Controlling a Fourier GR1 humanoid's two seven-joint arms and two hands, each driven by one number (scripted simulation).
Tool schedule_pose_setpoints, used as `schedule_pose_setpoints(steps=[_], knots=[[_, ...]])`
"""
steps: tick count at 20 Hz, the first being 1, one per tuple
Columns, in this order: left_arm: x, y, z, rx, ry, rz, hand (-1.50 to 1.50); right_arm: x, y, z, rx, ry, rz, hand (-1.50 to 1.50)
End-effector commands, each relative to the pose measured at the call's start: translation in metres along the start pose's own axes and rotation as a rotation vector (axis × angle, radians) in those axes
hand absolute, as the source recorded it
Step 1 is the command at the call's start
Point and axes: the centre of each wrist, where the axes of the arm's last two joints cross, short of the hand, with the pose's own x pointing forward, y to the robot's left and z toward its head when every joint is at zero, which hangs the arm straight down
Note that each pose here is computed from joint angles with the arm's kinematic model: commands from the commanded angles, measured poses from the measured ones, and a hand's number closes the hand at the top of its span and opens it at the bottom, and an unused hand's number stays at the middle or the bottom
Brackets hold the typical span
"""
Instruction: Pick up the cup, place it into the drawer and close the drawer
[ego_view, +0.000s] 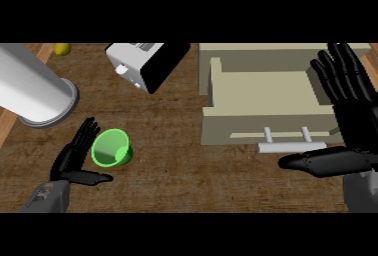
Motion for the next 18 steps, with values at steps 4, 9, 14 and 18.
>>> schedule_pose_setpoints(steps=[4, 9, 14, 18], knots=[[-0.004, 0.009, 0.007, -0.014, -0.096, 0.044, -1.5, 0.004, -0.009, 0.005, 0.001, 0.005, 0.005, -1.5], [-0.017, -0.012, 0.009, -0.021, -0.103, 0.042, -1.5, -0.005, -0.006, 0.005, 0.007, -0.01, 0.003, -1.5], [-0.017, -0.015, 0.004, -0.036, -0.102, 0.029, -1.5, 0.002, -0.027, -0.014, 0.002, -0.011, 0.001, -1.5], [-0.009, -0.022, -0.013, -0.063, -0.105, 0.068, -1.5, -0.006, -0.013, -0.009, -0.002, -0.014, 0.008, -1.5]])
